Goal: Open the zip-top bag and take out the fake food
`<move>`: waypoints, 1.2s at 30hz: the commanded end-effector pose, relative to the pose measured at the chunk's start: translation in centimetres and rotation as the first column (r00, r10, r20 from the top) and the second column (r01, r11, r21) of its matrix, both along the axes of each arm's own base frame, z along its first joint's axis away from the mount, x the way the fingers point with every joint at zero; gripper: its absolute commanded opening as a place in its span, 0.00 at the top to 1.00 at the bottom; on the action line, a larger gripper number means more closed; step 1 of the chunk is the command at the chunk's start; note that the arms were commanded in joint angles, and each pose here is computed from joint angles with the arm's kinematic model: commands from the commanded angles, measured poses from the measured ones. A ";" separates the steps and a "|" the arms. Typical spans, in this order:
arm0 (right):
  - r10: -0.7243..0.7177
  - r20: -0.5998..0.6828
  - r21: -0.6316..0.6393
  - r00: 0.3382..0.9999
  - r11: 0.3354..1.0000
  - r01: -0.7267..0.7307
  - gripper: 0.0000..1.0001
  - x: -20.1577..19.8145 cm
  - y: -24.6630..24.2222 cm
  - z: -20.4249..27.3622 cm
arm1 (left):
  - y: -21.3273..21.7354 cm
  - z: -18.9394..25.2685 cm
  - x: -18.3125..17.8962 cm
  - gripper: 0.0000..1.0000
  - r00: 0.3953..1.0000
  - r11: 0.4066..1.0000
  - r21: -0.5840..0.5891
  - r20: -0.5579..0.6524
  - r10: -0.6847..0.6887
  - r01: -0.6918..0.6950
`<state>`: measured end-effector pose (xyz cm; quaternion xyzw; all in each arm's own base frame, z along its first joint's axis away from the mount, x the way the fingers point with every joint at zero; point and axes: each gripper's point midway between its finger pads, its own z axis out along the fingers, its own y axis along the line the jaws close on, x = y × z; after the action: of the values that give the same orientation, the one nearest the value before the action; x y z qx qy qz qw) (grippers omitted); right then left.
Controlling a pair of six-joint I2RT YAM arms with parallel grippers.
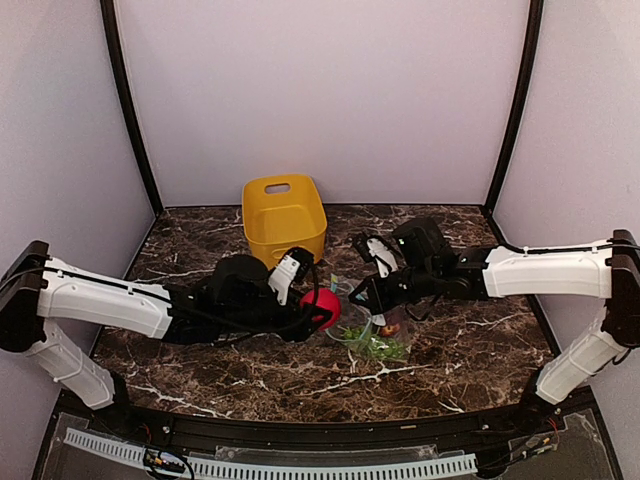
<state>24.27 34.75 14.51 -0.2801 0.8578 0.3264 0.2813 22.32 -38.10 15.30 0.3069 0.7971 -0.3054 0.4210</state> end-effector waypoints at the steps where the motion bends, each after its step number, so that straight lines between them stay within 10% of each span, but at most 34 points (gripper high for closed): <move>1: -0.006 0.014 -0.005 1.000 1.000 0.006 1.00 0.1 -0.6 -0.1 | 1.3 2.8 1.1 0.50 0.995 0.998 -0.022 0.081 0.054 -0.052; 17: 0.005 0.031 0.010 1.000 1.000 -0.005 1.00 0.0 -0.6 0.3 | 11.0 10.6 18.8 0.49 0.871 0.888 -0.010 0.190 0.453 -0.460; 36: 0.006 0.044 0.005 0.999 1.000 -0.006 1.00 0.1 -0.9 0.1 | 9.7 1.0 34.6 0.46 0.855 0.809 0.279 0.210 0.475 -0.518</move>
<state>23.87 34.11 14.16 -0.2893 0.8543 0.3241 0.2853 55.76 -28.77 16.63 0.1651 0.8544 -0.0394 0.4912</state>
